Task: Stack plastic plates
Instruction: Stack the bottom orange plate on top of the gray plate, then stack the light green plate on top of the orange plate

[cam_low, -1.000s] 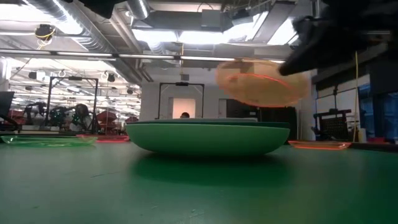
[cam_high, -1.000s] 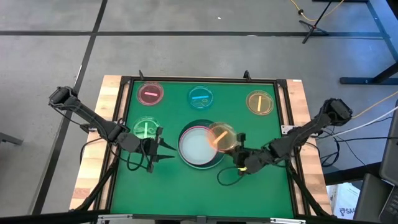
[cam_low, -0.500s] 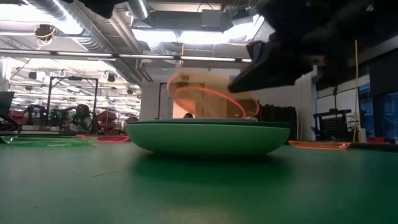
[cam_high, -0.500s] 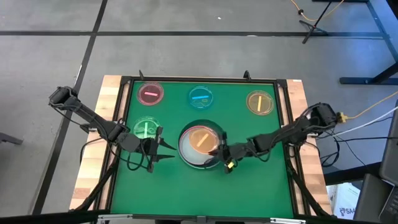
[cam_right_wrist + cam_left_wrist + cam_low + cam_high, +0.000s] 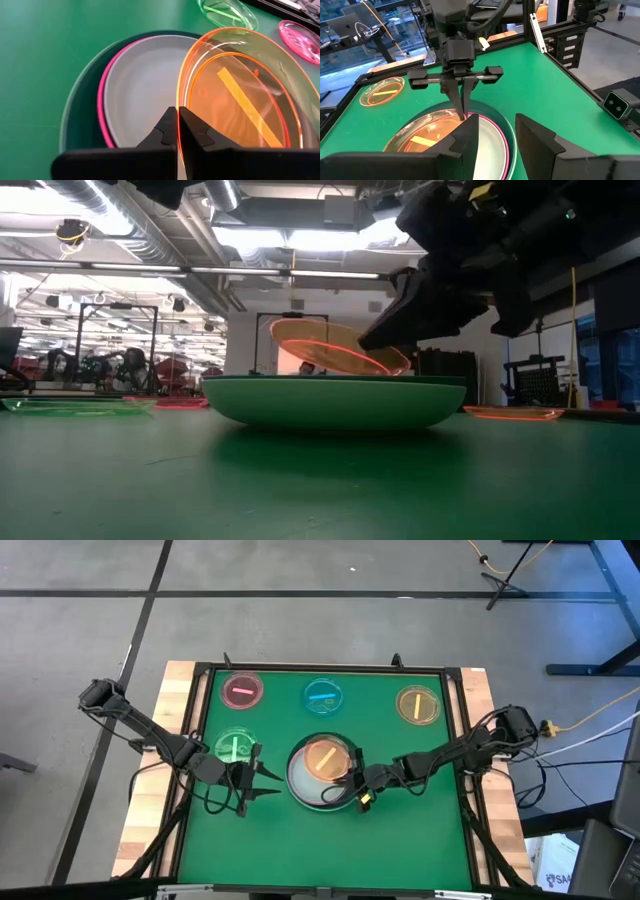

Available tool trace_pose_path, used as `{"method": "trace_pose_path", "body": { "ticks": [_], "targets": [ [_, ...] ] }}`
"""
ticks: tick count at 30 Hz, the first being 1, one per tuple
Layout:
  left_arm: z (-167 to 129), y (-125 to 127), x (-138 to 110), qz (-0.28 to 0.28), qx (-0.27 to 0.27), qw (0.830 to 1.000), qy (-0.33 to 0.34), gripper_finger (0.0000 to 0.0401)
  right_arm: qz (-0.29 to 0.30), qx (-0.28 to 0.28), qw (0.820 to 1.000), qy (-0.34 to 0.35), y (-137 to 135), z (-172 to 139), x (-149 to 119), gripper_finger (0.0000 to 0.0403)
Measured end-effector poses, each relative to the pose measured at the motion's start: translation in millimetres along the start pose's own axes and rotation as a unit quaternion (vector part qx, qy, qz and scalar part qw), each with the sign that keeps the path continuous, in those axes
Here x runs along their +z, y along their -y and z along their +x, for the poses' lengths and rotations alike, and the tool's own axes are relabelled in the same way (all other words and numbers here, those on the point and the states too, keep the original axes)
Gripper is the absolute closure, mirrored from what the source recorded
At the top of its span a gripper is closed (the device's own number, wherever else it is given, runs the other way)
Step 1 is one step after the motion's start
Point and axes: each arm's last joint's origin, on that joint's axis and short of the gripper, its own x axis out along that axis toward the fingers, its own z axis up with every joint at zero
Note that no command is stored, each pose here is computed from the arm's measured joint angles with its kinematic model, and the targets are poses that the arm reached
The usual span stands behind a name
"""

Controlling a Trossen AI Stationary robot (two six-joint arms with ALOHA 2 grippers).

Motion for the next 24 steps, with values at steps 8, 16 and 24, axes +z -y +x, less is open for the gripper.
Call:
{"method": "trace_pose_path", "body": {
  "ticks": [8, 16, 24],
  "targets": [
    [0.0, -0.1, 0.0, 0.005, 0.001, 1.0, 0.0, 0.028, 0.008, 0.003, 1.0, 0.0, -0.3, 0.0, -0.1, 0.0362],
    [1.3, -4.1, -0.5, 0.01, 0.021, 1.0, -0.003, 0.028, 0.011, 0.005, 1.0, 0.0, -1.0, -0.2, 0.0, 0.0271],
    [9.6, -18.0, -6.6, -0.001, 0.054, 0.998, -0.028, 0.028, 0.024, 0.015, 0.999, 0.028, -11.3, -3.9, 11.3, 0.0252]
  ]
}}
